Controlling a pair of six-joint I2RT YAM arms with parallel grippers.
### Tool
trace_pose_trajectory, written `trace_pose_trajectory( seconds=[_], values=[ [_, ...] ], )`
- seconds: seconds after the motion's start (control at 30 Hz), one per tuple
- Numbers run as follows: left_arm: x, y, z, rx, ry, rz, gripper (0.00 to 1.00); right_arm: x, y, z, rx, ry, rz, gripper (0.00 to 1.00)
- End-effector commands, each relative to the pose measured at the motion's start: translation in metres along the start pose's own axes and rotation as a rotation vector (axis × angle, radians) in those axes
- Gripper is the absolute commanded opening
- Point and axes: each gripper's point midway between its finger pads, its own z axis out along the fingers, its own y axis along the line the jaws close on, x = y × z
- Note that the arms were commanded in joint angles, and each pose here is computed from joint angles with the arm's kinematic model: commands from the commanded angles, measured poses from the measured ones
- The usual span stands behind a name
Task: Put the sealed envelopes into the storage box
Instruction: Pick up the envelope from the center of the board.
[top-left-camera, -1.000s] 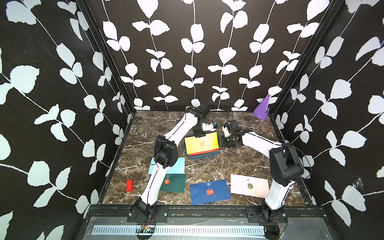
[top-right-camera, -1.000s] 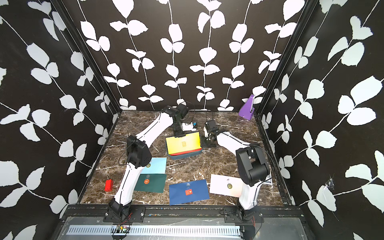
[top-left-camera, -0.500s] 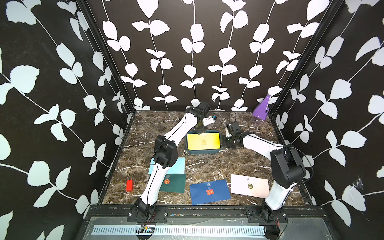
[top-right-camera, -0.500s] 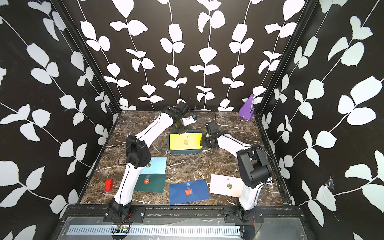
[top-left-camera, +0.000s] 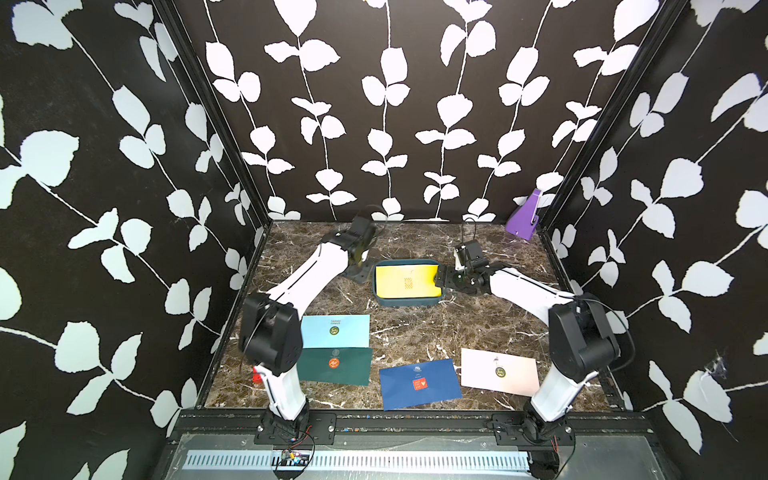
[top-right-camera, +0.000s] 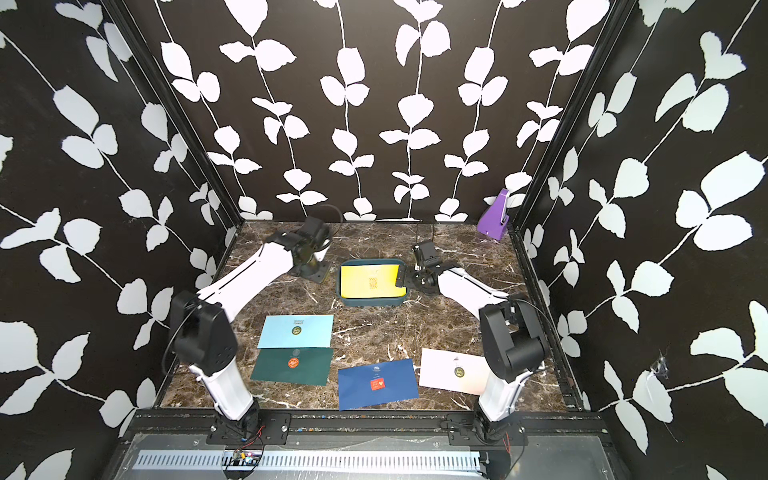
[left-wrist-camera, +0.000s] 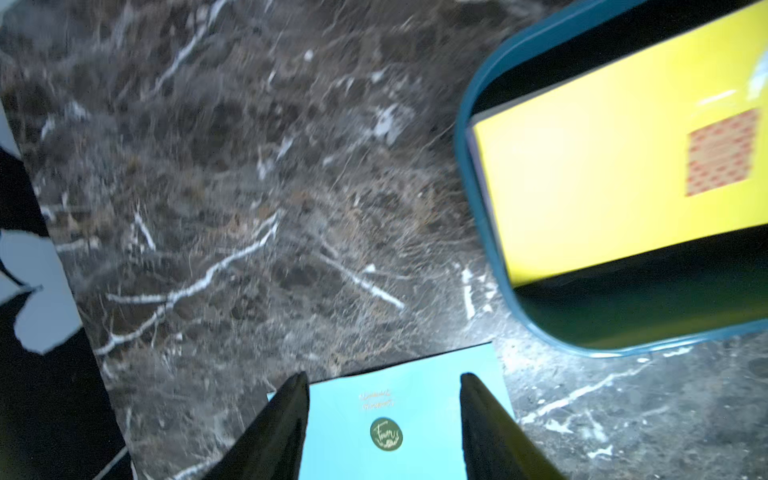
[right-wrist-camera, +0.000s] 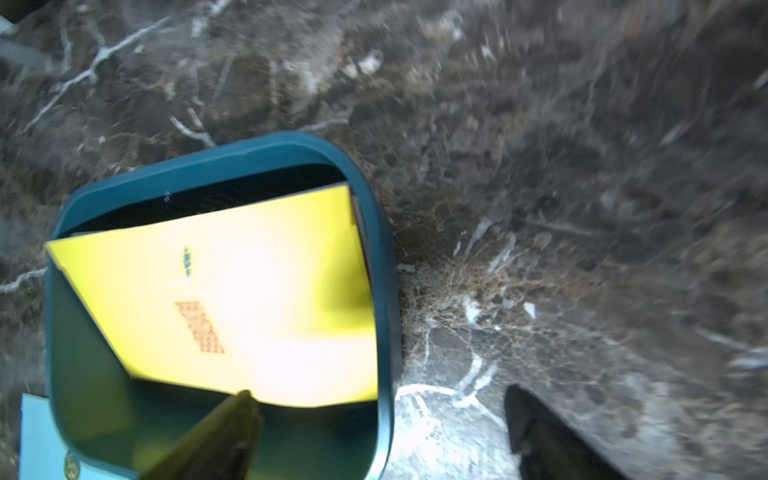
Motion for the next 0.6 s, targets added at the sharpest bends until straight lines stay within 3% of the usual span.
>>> trace_pose_trajectory(
  seconds=[0.0, 0.33, 0.57],
  values=[
    [0.030, 0.011, 0.007, -0.015, 0.041, -0.154, 0.61, -0.005, -0.007, -0.023, 0.033, -0.041, -0.048, 0.99],
    [0.118, -0.004, 0.049, 0.015, 0.216, -0.295, 0.62, 0.029, -0.029, -0.028, 0.053, 0.015, -0.029, 0.99],
    [0.137, -0.021, 0.067, 0.060, 0.236, -0.353, 0.63, 0.056, -0.025, -0.024, 0.036, 0.080, -0.062, 0.99]
  ],
)
